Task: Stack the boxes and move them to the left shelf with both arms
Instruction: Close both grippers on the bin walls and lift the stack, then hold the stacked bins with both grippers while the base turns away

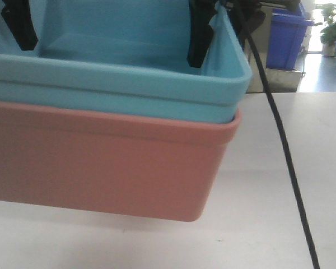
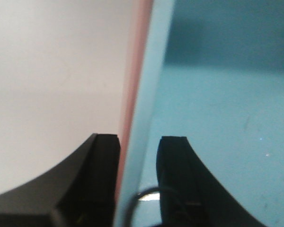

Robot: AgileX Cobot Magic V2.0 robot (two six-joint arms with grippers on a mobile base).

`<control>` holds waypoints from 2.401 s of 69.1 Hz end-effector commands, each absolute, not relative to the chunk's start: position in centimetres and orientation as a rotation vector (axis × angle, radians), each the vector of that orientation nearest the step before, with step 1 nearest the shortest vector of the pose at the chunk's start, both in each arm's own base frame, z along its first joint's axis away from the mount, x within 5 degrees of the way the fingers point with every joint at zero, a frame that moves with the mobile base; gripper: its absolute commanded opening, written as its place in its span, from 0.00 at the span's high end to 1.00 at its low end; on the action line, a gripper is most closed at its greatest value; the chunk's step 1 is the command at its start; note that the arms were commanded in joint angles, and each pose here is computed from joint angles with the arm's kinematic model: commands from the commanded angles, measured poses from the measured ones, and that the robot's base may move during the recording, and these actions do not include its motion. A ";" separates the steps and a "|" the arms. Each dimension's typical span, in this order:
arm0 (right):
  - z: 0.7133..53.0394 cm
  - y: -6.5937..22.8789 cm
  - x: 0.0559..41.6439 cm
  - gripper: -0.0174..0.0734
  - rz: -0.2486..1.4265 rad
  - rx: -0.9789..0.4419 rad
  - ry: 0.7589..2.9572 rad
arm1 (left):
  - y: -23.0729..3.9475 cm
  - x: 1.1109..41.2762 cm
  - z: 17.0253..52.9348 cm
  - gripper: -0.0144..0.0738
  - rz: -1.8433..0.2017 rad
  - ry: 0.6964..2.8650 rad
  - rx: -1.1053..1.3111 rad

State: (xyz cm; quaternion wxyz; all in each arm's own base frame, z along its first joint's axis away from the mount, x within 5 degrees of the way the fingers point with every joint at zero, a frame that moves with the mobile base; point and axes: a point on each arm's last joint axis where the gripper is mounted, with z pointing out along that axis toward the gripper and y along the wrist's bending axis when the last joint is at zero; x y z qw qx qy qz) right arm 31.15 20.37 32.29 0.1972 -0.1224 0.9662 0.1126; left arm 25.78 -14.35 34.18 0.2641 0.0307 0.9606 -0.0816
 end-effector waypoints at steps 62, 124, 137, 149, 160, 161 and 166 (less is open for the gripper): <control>35.3 19.7 32.0 0.75 0.316 -0.364 2.482 | -16.1 22.8 37.4 0.84 -0.338 2.512 0.162; 35.3 19.7 32.0 0.75 0.316 -0.364 2.482 | -16.1 22.8 37.4 0.84 -0.338 2.512 0.162; 35.3 19.7 32.0 0.75 0.317 -0.364 2.481 | -16.1 22.8 37.4 0.84 -0.338 2.512 0.162; 35.1 19.8 32.1 0.75 0.315 -0.365 2.484 | -16.1 22.8 37.4 0.84 -0.338 2.512 0.162; 35.0 19.8 32.2 0.75 0.314 -0.365 2.486 | -16.1 22.8 37.4 0.84 -0.338 2.512 0.162; 35.0 19.8 32.2 0.75 0.314 -0.365 2.488 | -16.1 22.8 37.4 0.84 -0.338 2.512 0.162; 35.0 19.8 32.2 0.75 0.314 -0.365 2.487 | -16.1 22.8 37.4 0.84 -0.338 2.512 0.162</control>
